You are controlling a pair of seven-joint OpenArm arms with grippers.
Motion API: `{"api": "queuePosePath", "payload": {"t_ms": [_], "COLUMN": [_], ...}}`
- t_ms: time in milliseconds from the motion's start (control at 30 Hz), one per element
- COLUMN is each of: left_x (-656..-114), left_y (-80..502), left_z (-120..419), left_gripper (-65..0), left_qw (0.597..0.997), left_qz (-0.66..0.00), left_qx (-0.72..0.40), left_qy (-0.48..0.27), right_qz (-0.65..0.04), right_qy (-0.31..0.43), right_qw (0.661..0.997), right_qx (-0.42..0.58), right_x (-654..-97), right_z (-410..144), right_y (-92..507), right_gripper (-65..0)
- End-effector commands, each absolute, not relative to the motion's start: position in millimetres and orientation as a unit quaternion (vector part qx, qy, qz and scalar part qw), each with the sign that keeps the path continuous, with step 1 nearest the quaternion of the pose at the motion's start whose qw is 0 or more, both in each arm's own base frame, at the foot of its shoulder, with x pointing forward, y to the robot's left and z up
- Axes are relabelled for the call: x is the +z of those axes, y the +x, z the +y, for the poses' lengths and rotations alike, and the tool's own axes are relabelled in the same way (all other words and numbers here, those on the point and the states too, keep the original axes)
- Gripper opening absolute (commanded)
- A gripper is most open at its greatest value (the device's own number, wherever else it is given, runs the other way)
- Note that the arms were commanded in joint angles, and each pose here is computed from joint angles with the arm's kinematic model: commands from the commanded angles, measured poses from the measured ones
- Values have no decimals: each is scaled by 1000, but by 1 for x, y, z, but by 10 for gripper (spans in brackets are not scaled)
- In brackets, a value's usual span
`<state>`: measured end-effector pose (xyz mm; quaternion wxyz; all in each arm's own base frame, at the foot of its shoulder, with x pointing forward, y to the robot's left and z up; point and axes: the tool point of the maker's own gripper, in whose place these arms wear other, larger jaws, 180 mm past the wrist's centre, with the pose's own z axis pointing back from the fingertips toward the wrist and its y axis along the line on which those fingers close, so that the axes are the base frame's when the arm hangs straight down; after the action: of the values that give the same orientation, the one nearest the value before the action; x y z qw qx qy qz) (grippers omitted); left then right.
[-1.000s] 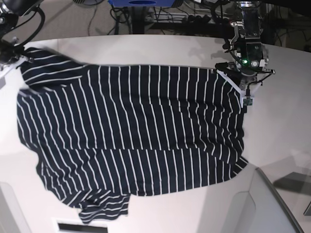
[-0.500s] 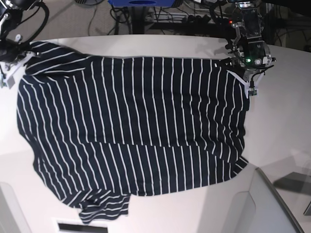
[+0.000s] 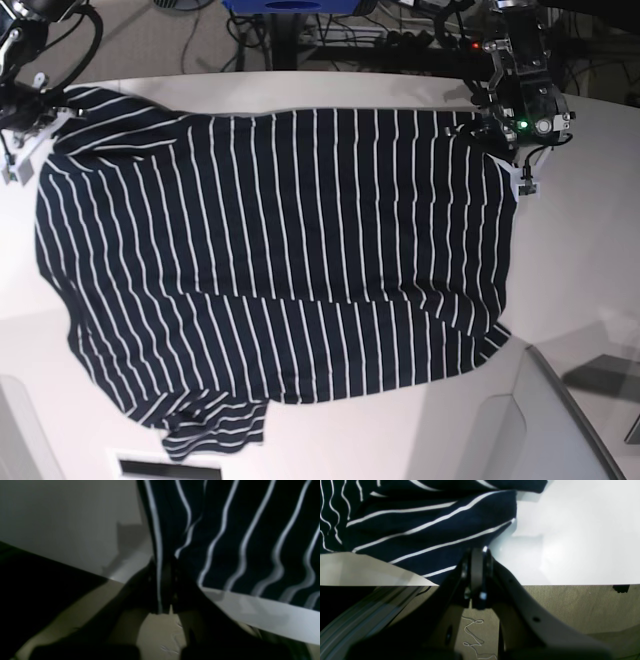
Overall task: Layout the t-shirt on the table in an organized manner, then fold the t-shirt properly
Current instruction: 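Release the shirt with the left gripper and reposition it along the edge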
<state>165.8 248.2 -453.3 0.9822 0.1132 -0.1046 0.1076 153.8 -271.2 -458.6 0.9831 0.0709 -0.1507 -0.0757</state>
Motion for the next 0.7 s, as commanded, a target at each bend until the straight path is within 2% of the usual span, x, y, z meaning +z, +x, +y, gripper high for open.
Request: {"api": "queuePosePath", "payload": {"t_ms": [0, 100, 200, 400, 500, 667], "left_x": [-448, -449, -451, -449, -445, -415], "left_y": [170, 164, 150, 127, 113, 109], "left_z": [249, 249, 255, 277, 286, 307], "left_gripper": [-638, -497, -416, -352, -321, -309], "left_qw": [981, 979, 975, 972, 966, 952], "left_qz": [-112, -109, -103, -94, -98, -172], "left_qx": [117, 164, 192, 208, 236, 252], "left_qy": [103, 56, 41, 52, 33, -1], "right_qz": [-166, -166, -166, -168, -169, -169], "right_qy": [61, 61, 60, 60, 61, 60], "right_qw": [982, 982, 982, 981, 981, 981], "right_qx": [-72, -73, -72, -72, -71, -71], "right_x": [-451, -451, -450, -450, -450, -450], "right_z": [-279, -279, -280, -279, -279, -280], "right_y": [161, 161, 160, 161, 162, 162], "right_gripper": [-645, -645, -645, -645, -645, -645]}}
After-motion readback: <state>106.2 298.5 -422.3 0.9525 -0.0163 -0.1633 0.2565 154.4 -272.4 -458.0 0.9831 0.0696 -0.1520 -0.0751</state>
